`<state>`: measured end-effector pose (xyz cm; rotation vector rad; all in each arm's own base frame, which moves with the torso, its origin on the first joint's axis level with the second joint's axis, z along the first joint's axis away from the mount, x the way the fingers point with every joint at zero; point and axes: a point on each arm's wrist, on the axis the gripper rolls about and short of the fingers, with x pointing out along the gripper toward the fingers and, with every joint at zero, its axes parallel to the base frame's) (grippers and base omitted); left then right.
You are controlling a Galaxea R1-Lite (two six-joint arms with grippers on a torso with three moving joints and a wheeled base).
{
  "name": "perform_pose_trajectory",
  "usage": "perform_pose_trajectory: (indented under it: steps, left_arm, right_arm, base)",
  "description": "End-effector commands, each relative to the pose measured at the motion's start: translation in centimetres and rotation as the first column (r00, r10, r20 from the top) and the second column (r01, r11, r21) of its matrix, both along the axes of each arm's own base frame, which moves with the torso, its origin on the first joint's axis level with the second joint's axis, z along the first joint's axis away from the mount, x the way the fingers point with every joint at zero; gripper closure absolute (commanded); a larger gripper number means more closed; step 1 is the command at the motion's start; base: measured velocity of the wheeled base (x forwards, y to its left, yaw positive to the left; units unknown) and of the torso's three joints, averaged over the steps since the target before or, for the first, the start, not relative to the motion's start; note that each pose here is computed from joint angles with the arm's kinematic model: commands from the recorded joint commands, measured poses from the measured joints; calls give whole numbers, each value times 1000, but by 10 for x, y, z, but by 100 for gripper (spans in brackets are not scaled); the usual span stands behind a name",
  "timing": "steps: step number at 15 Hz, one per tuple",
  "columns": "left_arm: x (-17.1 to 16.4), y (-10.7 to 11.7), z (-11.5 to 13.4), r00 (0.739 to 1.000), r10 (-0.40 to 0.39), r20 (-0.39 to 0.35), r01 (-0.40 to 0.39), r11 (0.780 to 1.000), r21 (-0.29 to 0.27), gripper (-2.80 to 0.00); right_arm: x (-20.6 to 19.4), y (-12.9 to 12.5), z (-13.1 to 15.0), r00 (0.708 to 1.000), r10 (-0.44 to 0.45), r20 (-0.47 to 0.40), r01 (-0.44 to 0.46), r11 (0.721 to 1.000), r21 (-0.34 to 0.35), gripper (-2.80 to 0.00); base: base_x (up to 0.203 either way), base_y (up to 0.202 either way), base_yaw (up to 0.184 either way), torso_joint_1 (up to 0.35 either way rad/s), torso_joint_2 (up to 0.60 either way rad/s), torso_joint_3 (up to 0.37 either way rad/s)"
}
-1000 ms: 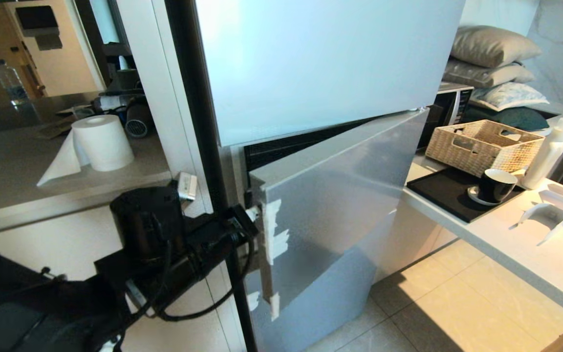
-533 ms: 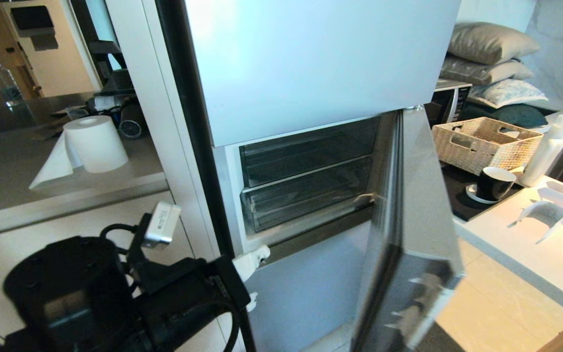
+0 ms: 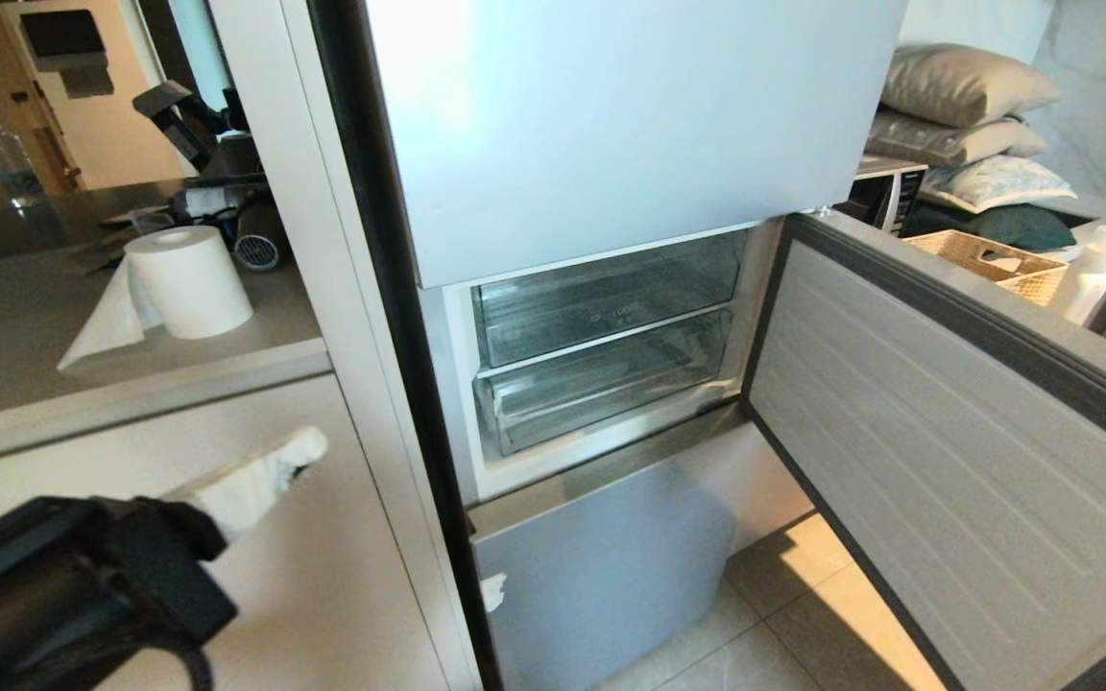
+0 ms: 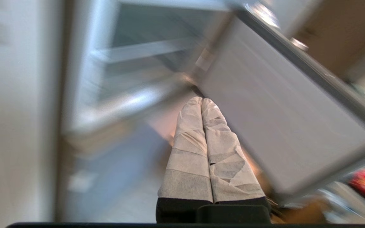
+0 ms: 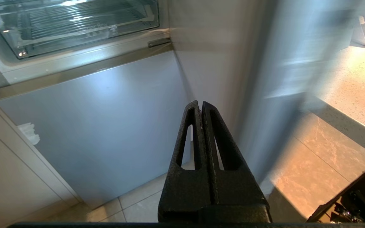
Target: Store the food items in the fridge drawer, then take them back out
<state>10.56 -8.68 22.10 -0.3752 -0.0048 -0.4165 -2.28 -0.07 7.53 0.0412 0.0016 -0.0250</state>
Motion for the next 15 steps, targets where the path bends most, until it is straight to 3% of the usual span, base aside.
perform_pose_trajectory:
  steps: [1,3,4,5,7,8,9,10,11,13,15]
  left_arm:
    - [-34,45,18,984,145,102,-143,989,-28,0]
    - [-40,62,17,949,296,107,-298,955,0,0]
    - [-43,70,15,919,376,117,-382,924,31,0]
    - [-44,77,13,874,471,124,-481,874,69,0]
    - [-48,90,5,760,635,137,-649,747,140,0]
    - [-56,94,-5,724,674,146,-690,703,172,0]
    - [-61,94,-20,722,679,133,-689,691,218,0]
    - [-65,94,-37,738,666,111,-667,694,270,0]
    - [-71,93,-54,761,642,92,-635,708,311,0]
    - [-82,90,-85,845,530,68,-508,758,410,0]
    - [-94,89,-109,886,463,21,-417,775,474,0]
  right_arm:
    - [0,0,0,1000,0,-1,0,1000,0,0]
    - [0,0,0,1000,0,-1,0,1000,0,0]
    - [0,0,0,1000,-1,-1,1,1000,0,0]
    - [0,0,0,1000,-1,-1,1,1000,0,0]
    - [0,0,0,1000,0,-1,0,1000,0,0]
    - [0,0,0,1000,0,-1,0,1000,0,0]
    - [0,0,0,1000,0,-1,0,1000,0,0]
    - [0,0,0,1000,0,-1,0,1000,0,0]
    - [0,0,0,1000,0,-1,0,1000,0,0]
    - [0,0,0,1000,0,-1,0,1000,-1,0]
    - [0,0,0,1000,0,-1,0,1000,0,0]
  base:
    - [0,0,0,0,0,0]
    - [0,0,0,0,0,0]
    - [0,0,0,0,0,0]
    - [0,0,0,0,0,0]
    - [0,0,0,0,0,0]
    - [0,0,0,0,0,0]
    - [0,0,0,0,0,0]
    - [0,0,0,0,0,0]
    - [0,0,0,0,0,0]
    - [0,0,0,0,0,0]
    - [0,0,0,0,0,0]
